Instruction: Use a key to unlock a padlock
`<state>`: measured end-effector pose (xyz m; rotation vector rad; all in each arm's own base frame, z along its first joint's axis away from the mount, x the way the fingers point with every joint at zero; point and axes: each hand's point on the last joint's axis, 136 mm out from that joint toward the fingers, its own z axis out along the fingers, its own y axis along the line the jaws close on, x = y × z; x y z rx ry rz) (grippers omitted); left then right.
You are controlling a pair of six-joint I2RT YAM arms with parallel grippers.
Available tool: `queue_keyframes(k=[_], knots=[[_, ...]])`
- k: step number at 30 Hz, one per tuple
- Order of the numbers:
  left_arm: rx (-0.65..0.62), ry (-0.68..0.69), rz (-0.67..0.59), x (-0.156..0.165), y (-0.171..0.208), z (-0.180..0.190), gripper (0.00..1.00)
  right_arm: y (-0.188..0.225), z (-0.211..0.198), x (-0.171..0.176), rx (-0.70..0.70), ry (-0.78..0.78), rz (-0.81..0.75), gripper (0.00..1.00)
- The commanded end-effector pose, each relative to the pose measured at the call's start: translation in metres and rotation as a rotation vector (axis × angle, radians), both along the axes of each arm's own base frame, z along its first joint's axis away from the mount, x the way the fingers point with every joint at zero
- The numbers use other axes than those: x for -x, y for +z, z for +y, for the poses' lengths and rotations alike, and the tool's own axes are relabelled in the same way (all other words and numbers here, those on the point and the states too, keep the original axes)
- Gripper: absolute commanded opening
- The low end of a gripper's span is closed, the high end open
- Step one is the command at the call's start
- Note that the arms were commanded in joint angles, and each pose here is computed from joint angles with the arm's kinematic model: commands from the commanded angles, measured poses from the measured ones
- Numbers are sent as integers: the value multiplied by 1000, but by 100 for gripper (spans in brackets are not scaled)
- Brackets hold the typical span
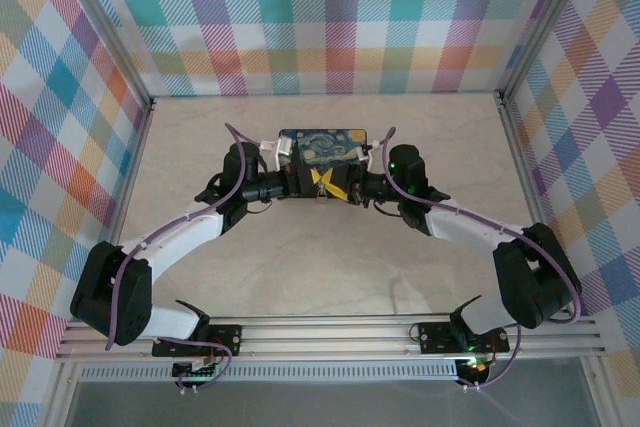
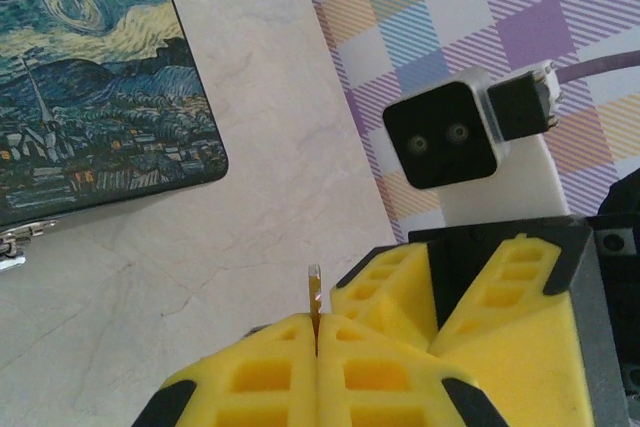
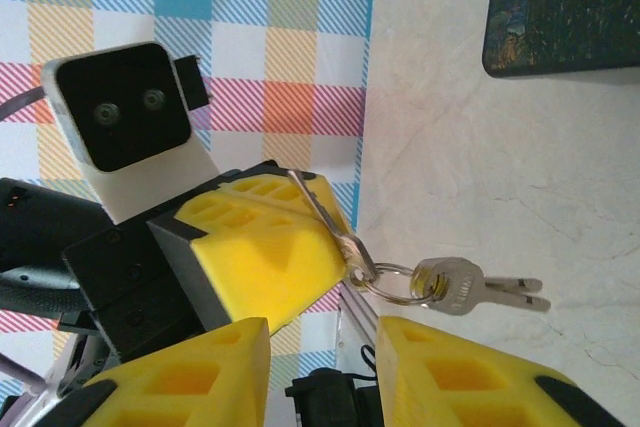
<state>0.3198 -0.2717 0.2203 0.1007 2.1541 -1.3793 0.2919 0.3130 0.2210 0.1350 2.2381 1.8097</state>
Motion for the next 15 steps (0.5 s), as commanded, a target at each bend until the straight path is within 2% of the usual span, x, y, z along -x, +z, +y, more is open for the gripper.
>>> queue_keyframes(k=[1, 6, 15], knots=[[30, 31, -61, -6, 27, 5, 0, 7, 5, -4, -22, -1, 2, 34], [16, 48, -76, -3, 31, 10, 0, 3, 6, -5, -23, -8, -2, 35], [21, 61, -83, -2, 36, 12, 0, 27, 19, -10, -162, -16, -39, 32]])
